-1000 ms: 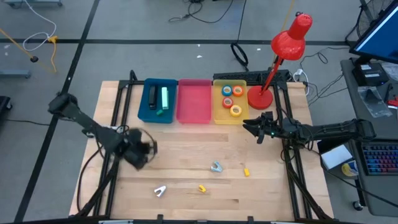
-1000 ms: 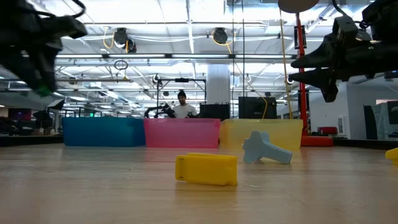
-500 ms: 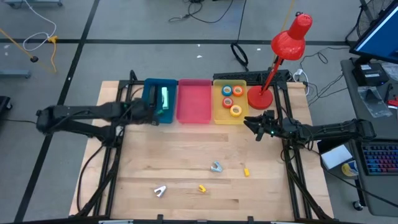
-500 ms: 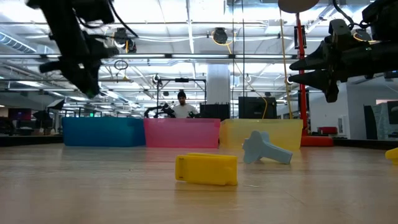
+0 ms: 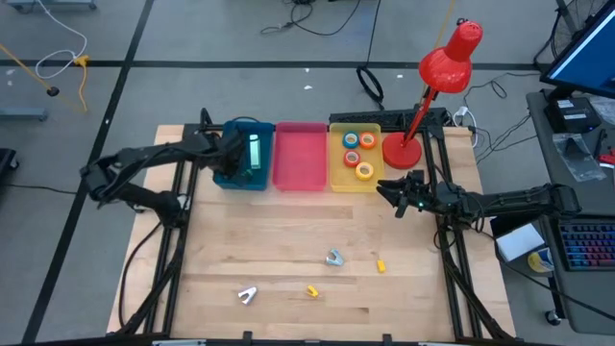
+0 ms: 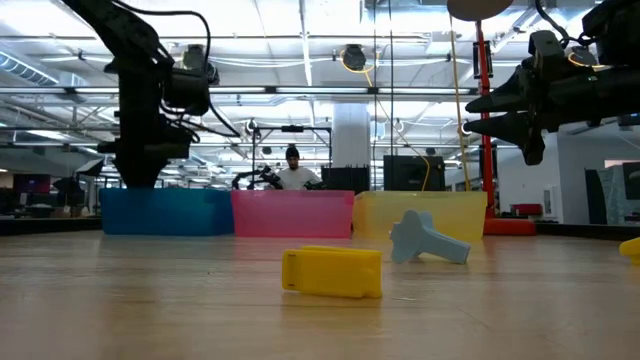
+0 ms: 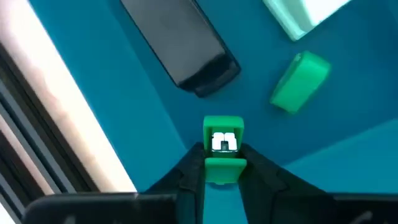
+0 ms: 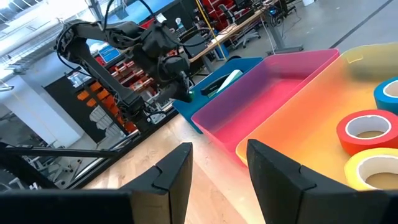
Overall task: Pick and place Stapler, Stapler remover, tape
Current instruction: Put the green stapler into the blue bin
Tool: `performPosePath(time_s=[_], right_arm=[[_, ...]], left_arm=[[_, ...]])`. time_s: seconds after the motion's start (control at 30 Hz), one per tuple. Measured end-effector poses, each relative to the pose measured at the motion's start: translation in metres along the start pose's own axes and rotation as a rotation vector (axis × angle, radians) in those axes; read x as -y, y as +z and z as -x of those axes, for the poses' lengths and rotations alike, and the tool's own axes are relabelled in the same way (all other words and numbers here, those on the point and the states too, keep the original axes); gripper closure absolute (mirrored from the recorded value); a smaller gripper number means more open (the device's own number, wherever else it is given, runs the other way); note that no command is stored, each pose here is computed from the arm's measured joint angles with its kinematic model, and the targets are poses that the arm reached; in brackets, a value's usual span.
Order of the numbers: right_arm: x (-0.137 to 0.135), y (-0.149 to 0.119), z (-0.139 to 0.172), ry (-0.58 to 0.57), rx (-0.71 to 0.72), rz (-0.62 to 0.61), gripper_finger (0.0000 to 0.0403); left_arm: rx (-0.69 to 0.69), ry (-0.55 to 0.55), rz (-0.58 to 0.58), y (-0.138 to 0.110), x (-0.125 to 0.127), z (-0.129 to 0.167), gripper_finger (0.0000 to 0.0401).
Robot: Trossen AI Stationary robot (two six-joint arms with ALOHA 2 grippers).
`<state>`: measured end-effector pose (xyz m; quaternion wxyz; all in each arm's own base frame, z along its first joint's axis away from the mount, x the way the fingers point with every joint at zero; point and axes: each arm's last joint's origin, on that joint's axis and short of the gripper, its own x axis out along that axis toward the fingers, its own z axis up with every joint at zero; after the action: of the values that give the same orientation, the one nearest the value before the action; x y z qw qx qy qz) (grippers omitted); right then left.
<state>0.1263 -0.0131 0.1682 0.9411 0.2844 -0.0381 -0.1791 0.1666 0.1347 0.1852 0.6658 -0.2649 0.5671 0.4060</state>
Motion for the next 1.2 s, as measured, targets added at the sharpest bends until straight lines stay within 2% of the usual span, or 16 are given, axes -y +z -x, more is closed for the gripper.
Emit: performPosePath(time_s=[0.4, 1.0, 1.1, 1.2], right_arm=[[0.0, 0.0, 0.0, 0.0, 0.0, -0.018, 0.0259], [0.0, 0.0, 0.0, 0.0, 0.0, -0.018, 0.0259], [0.0, 0.0, 0.0, 0.0, 0.0, -0.018, 0.0259], [0.0, 0.0, 0.0, 0.0, 0.0, -0.018, 0.0259]], left_arm=[[-0.078, -0.023, -0.153, 0.01, -0.002, -0.021, 0.0326], [-0.111, 0.005, -0.16, 0.009, -0.002, -0.026, 0.0317], [-0.126, 0.009, -0.161, 0.008, -0.002, -0.026, 0.0301], [-0.143, 0.013, -0.148, 0.006, -0.003, -0.026, 0.0268]])
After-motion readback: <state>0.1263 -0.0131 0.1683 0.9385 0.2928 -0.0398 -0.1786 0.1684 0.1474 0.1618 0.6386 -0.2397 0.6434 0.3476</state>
